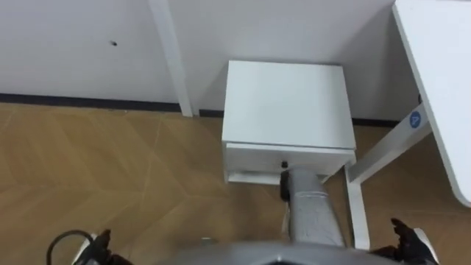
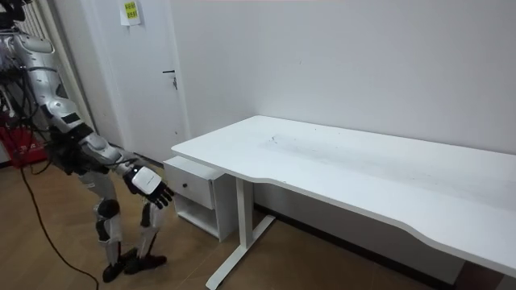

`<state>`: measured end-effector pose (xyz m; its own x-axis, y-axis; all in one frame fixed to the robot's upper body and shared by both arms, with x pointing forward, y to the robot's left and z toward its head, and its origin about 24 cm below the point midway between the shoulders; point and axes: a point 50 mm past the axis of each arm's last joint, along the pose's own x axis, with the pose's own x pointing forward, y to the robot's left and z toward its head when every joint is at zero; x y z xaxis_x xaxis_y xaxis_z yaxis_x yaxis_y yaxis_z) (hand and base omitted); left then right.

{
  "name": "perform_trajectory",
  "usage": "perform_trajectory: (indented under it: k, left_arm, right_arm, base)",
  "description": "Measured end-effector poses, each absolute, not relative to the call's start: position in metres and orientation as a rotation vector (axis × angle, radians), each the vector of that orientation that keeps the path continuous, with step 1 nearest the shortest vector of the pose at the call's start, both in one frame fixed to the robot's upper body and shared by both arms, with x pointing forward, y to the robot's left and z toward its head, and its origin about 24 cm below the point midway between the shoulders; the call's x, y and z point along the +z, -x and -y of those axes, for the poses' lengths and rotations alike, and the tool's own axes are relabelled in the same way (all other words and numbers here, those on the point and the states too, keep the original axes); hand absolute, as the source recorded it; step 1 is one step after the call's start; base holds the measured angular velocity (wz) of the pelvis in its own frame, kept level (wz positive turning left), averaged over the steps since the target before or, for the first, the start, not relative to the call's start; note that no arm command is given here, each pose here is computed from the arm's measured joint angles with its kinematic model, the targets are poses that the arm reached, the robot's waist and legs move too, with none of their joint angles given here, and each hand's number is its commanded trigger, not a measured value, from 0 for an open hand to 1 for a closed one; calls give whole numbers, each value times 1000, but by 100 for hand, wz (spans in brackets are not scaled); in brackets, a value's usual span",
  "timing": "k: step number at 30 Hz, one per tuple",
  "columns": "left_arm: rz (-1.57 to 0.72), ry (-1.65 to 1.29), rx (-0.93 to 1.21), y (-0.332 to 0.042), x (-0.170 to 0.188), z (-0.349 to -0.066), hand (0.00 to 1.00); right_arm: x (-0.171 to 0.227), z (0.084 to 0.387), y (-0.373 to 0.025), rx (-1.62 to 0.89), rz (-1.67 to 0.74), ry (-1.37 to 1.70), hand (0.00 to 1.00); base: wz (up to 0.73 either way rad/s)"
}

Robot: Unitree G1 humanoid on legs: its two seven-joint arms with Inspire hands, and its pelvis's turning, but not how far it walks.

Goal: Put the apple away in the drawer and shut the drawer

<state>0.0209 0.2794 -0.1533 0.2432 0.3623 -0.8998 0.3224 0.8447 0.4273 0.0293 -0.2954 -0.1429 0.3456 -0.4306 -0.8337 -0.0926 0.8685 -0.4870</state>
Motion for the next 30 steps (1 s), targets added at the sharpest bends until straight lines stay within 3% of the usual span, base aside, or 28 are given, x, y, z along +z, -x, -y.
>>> perform_trajectory:
  k: [3, 13, 30]
  left_arm:
    - [-1394, -612, 54, -6, -154, -279, 0]
    - [-1363, -578, 86, -14, -158, -268, 0]
    - [-1382, -541, 79, -13, -162, -255, 0]
  right_arm:
    - [-149, 285, -23, -205, -1257, 490, 0]
    - [-152, 279, -37, -198, -1238, 467, 0]
    - [-161, 270, 0, -260, -1426, 305, 0]
  base:
    - [-5]
    - [-2]
    - [-2]
